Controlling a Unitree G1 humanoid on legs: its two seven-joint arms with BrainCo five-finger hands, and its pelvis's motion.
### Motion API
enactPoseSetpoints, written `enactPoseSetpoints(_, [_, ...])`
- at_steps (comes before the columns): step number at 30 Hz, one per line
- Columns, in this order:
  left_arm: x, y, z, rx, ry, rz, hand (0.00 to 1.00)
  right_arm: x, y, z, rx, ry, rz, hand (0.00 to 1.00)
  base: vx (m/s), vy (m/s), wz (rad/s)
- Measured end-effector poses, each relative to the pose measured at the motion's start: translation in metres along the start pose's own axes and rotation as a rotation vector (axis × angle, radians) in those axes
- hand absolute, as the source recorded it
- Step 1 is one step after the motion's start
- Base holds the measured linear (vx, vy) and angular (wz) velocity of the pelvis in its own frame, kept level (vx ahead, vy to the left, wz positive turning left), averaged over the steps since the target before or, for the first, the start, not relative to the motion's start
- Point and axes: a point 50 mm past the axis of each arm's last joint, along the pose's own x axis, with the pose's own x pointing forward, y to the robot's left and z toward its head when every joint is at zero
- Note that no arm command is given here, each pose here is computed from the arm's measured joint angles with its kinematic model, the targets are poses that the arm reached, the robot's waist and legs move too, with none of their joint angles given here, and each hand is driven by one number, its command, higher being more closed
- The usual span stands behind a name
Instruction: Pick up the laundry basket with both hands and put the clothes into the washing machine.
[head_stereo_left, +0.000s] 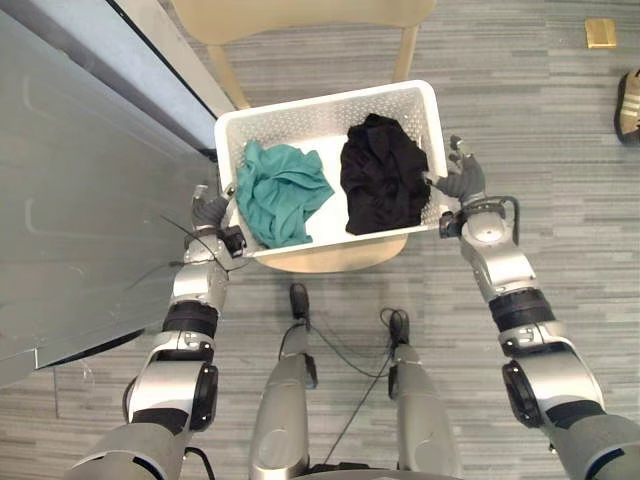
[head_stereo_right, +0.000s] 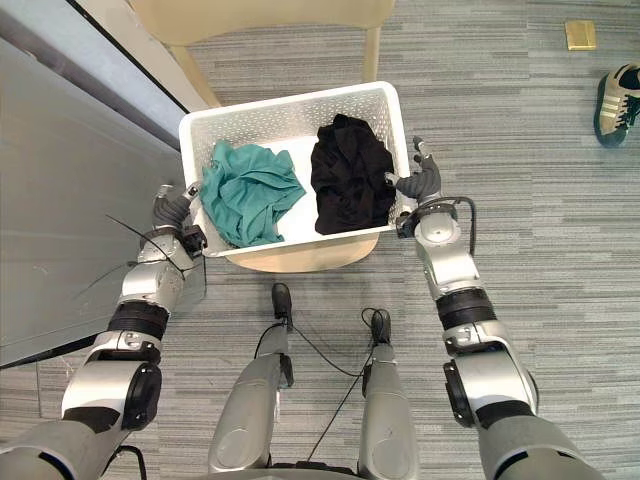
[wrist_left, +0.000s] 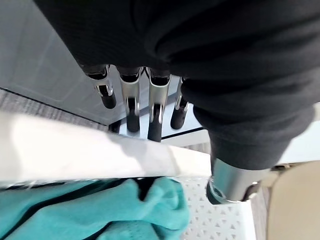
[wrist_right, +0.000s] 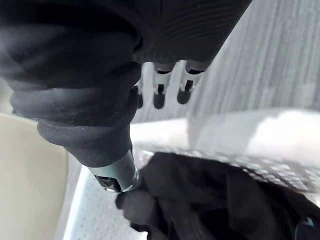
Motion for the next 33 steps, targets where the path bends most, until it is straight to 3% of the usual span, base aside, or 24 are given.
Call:
enactPoseSetpoints(5, [-0.006,0.036,0.031,0.018,-0.171,0.047,0.00,-0.013,-0.022,0.000,-0.069,-0.054,-0.010,0.00,-0.01,-0.030,-0.10])
enactPoseSetpoints(12, [-0.026,0.069,0.030,-0.033,-0.237,0.116,0.00,-0.030,-0.031,-0.009,-0.101,-0.066,0.006,0.00,0.00,-0.032,0.00])
enactPoseSetpoints(18, [-0.060,0.099,0.025,-0.072,-0.316,0.203,0.00,-0.064,-0.057,-0.024,-0.057,-0.068,-0.070,0.00,0.01,-0.035,0.10])
enactPoseSetpoints(22, [-0.104,0.114,-0.021,-0.138,-0.220,0.303,0.00,-0.111,-0.067,-0.068,0.001,0.067,-0.168,0.00,0.05,-0.006,0.14])
enactPoseSetpoints(25, [-0.137,0.122,-0.063,-0.123,-0.075,0.383,0.00,-0.168,-0.062,-0.121,0.054,0.302,-0.229,0.00,0.09,-0.005,0.06])
enactPoseSetpoints(30, [-0.178,0.111,-0.144,-0.180,0.271,0.443,0.00,-0.257,-0.018,-0.186,0.136,0.726,-0.188,0.00,0.03,-0.001,0.02])
enactPoseSetpoints(33, [-0.203,0.096,-0.203,-0.150,0.568,0.381,0.00,-0.293,0.009,-0.215,0.178,0.946,-0.171,0.00,-0.01,-0.002,-0.01])
